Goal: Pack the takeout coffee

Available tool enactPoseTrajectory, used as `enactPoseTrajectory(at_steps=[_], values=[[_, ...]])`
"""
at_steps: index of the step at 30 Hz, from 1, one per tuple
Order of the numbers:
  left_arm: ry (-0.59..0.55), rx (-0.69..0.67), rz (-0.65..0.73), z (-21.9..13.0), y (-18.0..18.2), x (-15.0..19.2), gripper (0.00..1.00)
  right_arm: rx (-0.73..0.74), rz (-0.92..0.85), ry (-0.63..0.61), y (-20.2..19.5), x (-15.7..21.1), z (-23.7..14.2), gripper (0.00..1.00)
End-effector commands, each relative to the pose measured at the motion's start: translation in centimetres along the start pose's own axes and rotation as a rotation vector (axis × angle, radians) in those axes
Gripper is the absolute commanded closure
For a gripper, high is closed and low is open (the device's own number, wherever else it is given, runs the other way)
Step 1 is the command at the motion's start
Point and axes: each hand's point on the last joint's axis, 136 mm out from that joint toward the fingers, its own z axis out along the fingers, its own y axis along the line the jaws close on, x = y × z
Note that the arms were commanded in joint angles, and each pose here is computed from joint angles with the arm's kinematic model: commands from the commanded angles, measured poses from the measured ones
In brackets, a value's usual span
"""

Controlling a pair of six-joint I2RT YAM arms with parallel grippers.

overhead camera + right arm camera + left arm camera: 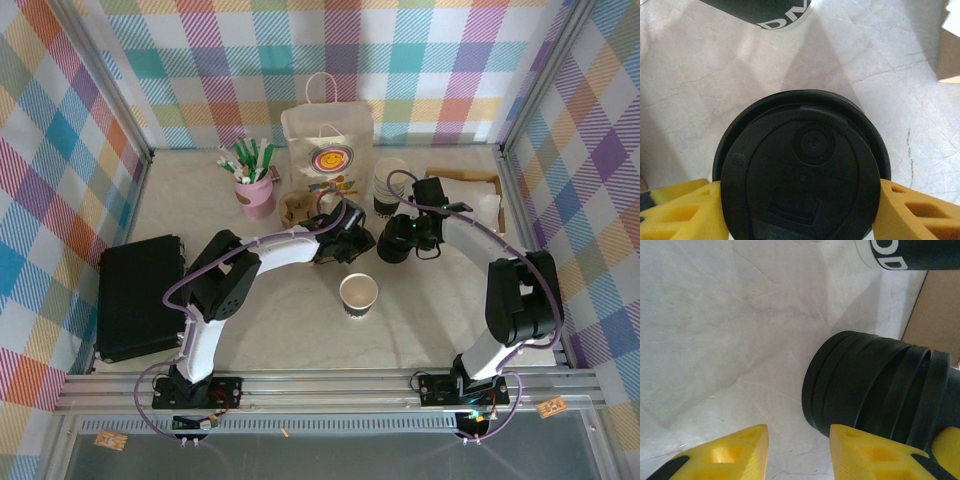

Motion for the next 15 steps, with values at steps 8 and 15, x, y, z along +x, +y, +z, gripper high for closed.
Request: enactPoseTrajectory(at_steps=[8,15], values=[[0.035,0.153,-0.025,1.0,-3.6,1.3,0.59,-0.013,0.056,0.064,-1.3,1.8,-0.1,0.53],[0.057,0.163,-0.041,1.6,-3.6,2.0,0.58,-0.021,0.062,0.058,-1.3,1.1,-0.1,0.53]])
